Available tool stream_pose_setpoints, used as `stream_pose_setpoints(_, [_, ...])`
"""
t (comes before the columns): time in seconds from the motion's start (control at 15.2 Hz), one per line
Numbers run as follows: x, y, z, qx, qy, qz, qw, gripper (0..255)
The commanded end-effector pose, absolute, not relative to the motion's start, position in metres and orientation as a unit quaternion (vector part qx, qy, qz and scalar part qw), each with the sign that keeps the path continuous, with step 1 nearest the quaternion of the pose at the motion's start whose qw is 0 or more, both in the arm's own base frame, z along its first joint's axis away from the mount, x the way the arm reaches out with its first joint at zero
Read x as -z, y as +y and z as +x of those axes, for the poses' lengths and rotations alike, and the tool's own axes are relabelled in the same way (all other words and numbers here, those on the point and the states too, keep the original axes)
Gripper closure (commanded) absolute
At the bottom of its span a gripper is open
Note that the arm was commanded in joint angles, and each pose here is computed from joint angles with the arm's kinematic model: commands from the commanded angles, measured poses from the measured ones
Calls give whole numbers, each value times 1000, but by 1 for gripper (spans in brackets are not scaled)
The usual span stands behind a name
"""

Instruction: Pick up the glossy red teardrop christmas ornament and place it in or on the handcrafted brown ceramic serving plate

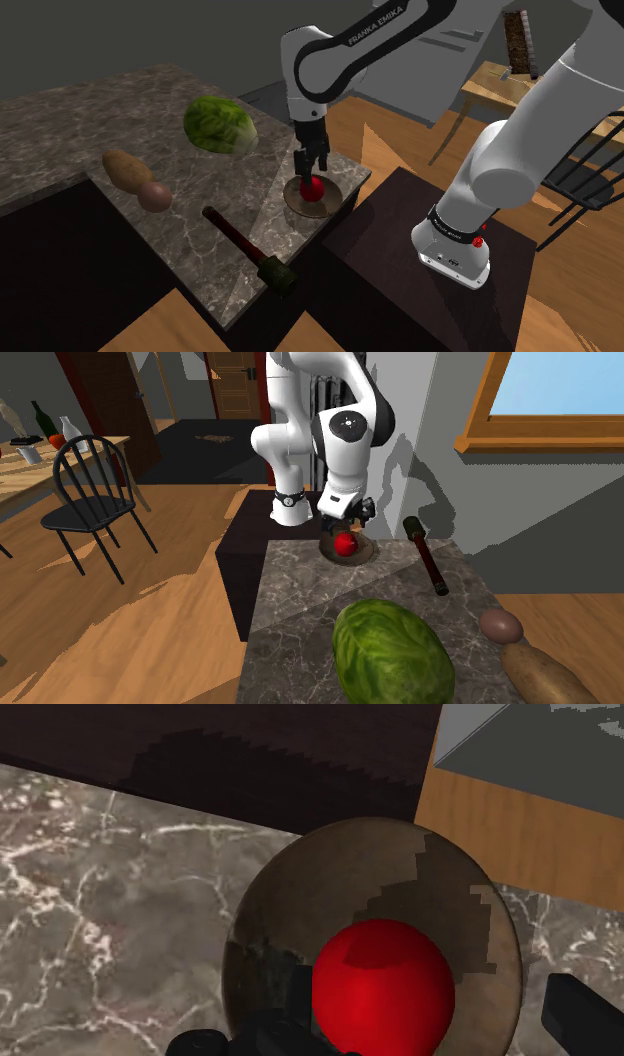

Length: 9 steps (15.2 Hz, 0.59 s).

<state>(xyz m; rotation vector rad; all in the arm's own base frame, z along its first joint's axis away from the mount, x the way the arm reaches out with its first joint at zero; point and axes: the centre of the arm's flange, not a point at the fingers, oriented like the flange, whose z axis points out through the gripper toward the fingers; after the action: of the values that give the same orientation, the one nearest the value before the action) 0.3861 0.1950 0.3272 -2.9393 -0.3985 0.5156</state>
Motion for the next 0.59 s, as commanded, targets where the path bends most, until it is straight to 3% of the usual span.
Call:
stream_pose_setpoints(0.0, [-349,192,394,-171,-132,-974,65,0])
stream_pose_setpoints(0.53, [-359,191,397,-171,-132,-974,65,0])
